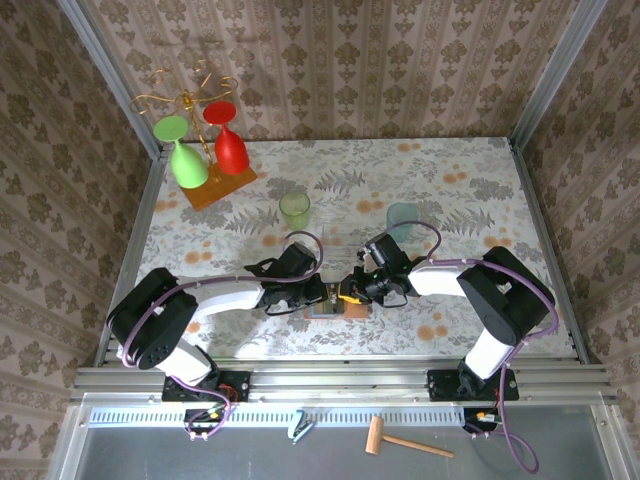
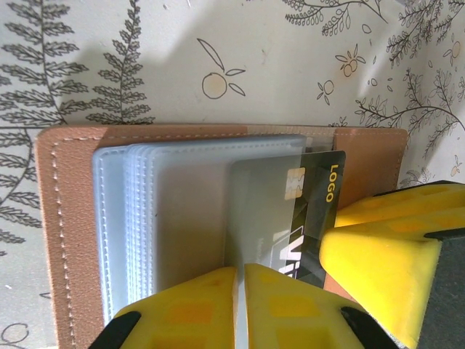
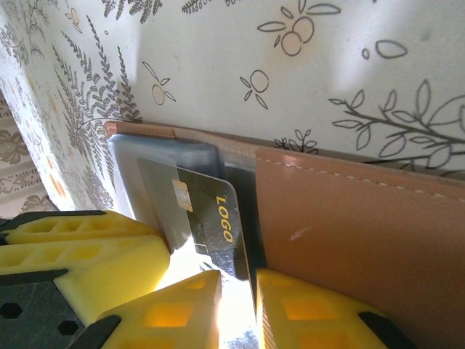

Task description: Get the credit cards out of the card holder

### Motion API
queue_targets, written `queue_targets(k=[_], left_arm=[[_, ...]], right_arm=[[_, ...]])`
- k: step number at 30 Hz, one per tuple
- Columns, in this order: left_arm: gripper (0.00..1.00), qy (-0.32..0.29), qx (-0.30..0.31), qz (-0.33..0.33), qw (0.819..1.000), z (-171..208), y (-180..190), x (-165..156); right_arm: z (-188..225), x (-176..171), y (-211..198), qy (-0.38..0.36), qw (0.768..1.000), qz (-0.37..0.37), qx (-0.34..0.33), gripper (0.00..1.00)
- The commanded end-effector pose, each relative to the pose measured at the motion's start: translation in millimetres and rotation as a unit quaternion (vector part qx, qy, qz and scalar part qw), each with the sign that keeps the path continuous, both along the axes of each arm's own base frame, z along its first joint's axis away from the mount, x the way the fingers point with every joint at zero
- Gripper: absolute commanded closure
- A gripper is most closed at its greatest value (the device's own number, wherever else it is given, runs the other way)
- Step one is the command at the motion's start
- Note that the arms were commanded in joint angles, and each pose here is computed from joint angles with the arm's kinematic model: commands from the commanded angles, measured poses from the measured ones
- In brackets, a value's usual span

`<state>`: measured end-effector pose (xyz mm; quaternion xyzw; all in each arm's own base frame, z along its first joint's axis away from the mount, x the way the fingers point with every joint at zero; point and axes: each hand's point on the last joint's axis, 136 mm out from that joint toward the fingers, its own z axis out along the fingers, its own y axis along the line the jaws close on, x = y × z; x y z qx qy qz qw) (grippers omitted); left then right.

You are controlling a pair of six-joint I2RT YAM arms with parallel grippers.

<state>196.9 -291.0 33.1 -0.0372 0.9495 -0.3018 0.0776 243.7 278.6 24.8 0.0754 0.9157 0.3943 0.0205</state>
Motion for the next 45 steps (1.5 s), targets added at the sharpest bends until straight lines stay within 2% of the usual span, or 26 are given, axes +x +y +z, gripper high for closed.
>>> queue_targets(k=[1,7,19,45], left_arm=[[0.88,0.009,0.021,0.003,1.000,-9,10,-6],[0.87,0.009,0.022,0.003,1.000,-9,11,-5],[0.87,0.009,0.022,0.004,1.000,-10,11,-5],[0.87,0.008,0.022,0.004,1.000,-8,11,-5]], right_arm=[[-4,-4,3,0.016,1.000,0.005,0.015,0.81],[-6,-4,4,0.018,1.000,0.005,0.019,0.82],[-5,-3,-5,0.010,1.000,-0.003,-0.001,0.94],[9,-8,-47,-0.029,0.995,0.001,-0.099,0.95]])
